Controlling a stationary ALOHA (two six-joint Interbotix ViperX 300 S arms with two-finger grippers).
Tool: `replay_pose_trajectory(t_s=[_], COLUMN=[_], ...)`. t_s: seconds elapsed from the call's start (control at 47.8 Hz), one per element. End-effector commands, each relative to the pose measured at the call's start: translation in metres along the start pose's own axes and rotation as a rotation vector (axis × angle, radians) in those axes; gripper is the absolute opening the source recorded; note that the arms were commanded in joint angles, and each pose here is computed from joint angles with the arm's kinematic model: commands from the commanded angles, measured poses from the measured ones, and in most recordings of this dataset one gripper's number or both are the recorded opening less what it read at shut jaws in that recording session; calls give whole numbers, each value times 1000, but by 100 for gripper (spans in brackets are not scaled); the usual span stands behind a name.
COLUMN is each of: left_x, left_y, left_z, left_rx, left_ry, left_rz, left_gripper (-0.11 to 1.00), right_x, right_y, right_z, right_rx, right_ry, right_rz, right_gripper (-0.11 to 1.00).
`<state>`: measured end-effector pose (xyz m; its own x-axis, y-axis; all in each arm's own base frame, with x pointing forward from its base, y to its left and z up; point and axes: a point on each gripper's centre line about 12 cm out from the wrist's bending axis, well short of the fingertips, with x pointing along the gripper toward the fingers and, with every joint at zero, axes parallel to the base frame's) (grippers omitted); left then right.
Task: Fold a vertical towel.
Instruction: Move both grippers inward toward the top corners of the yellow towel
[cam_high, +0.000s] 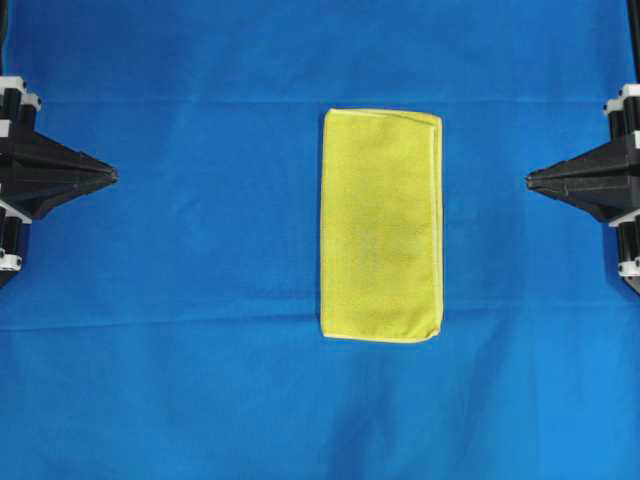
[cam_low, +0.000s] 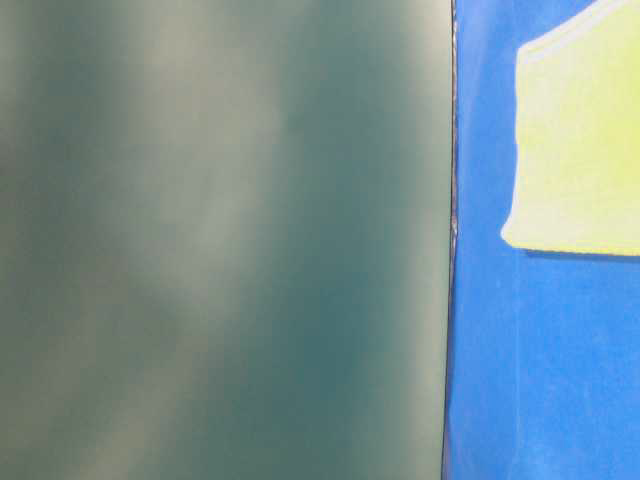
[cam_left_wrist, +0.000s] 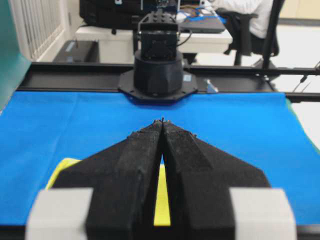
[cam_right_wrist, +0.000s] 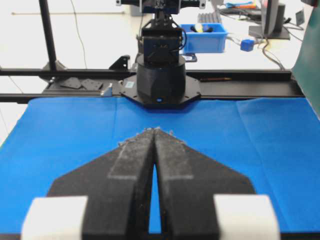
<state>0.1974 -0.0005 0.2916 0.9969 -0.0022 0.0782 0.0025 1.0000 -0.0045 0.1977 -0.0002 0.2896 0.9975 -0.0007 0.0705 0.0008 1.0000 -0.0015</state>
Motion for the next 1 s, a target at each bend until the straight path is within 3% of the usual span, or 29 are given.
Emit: replay_pose_trajectory(t_s=[0.0, 0.209, 0.418, 0.69, 0.774, 0.983], left_x=[7, 19, 48, 104, 122, 159], left_y=[-1, 0, 9, 38, 50, 84], left_z=[8, 9, -13, -49, -63, -105], left_rx=[-36, -37, -36, -42, -45, -59], left_ry=[-15, -37, 24, 173, 217, 327], left_rz=[-1, 2, 45, 135, 167, 243], left_gripper=[0, 0, 0, 2, 18, 73], right_x=[4, 8, 14, 24, 26, 35], right_y=[-1, -7, -21, -61, -75, -108], right_z=[11, 6, -10, -50, -64, -104], right_rx=[15, 32, 34, 77, 93, 129], right_ry=[-25, 47, 127, 299, 361, 532], right_rz=[-4, -34, -103, -274, -328, -433], right_gripper=[0, 0, 0, 1, 5, 61])
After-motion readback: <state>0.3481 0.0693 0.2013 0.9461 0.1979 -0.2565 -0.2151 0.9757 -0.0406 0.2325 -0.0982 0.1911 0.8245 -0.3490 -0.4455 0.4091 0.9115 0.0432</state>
